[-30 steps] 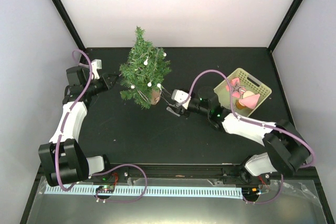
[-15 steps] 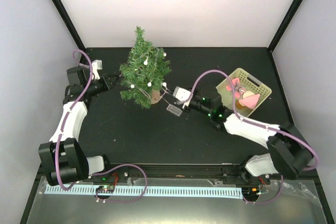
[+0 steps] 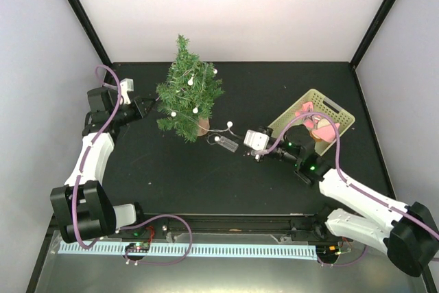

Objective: Decorate the small christmas tree
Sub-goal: Wrap the decoration item around the Christmas tree.

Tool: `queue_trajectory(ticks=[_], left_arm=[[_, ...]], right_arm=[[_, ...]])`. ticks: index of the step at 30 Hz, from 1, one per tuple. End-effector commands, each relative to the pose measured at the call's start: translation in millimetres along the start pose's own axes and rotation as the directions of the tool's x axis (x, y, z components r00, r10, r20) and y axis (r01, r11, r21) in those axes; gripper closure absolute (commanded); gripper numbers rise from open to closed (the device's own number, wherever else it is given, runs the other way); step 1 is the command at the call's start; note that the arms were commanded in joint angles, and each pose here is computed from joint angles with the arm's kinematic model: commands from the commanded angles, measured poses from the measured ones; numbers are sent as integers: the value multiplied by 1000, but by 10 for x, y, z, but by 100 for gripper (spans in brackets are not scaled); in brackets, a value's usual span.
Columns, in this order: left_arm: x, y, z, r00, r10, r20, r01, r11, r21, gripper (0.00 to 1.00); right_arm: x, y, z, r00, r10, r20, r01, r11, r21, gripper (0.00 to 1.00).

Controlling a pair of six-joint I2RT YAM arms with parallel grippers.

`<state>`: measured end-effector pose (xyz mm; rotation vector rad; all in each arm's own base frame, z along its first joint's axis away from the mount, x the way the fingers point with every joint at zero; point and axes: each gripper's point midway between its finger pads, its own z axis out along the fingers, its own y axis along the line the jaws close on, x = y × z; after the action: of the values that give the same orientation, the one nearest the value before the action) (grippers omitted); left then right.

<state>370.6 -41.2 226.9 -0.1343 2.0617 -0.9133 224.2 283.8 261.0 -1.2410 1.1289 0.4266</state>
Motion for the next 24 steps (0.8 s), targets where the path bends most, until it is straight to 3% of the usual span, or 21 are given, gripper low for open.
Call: queue_trajectory(ticks=[1, 10, 14, 19, 24], left_arm=[[-31, 34, 14, 1000, 5, 1, -5, 1000, -2, 98], [-17, 19, 36, 1000, -6, -5, 7, 1000, 20, 98], [-11, -45, 32, 1000, -17, -8, 18, 998, 59, 97], [-6, -110, 10, 1000, -24, -10, 25, 996, 83, 92], [-35, -194, -37, 999, -34, 0, 34, 994, 103, 77]], right_arm=[[-164, 327, -108, 999, -9, 45, 17, 984, -178, 99], [-579, 427, -326, 987, -27, 161, 64, 972, -228, 99], [-445, 336, -278, 995, -33, 92, 49, 984, -173, 99], [-292, -145, -175, 999, 2, -44, 1, 998, 56, 99], [-73, -441, -17, 983, 24, -180, 1, 991, 136, 99]])
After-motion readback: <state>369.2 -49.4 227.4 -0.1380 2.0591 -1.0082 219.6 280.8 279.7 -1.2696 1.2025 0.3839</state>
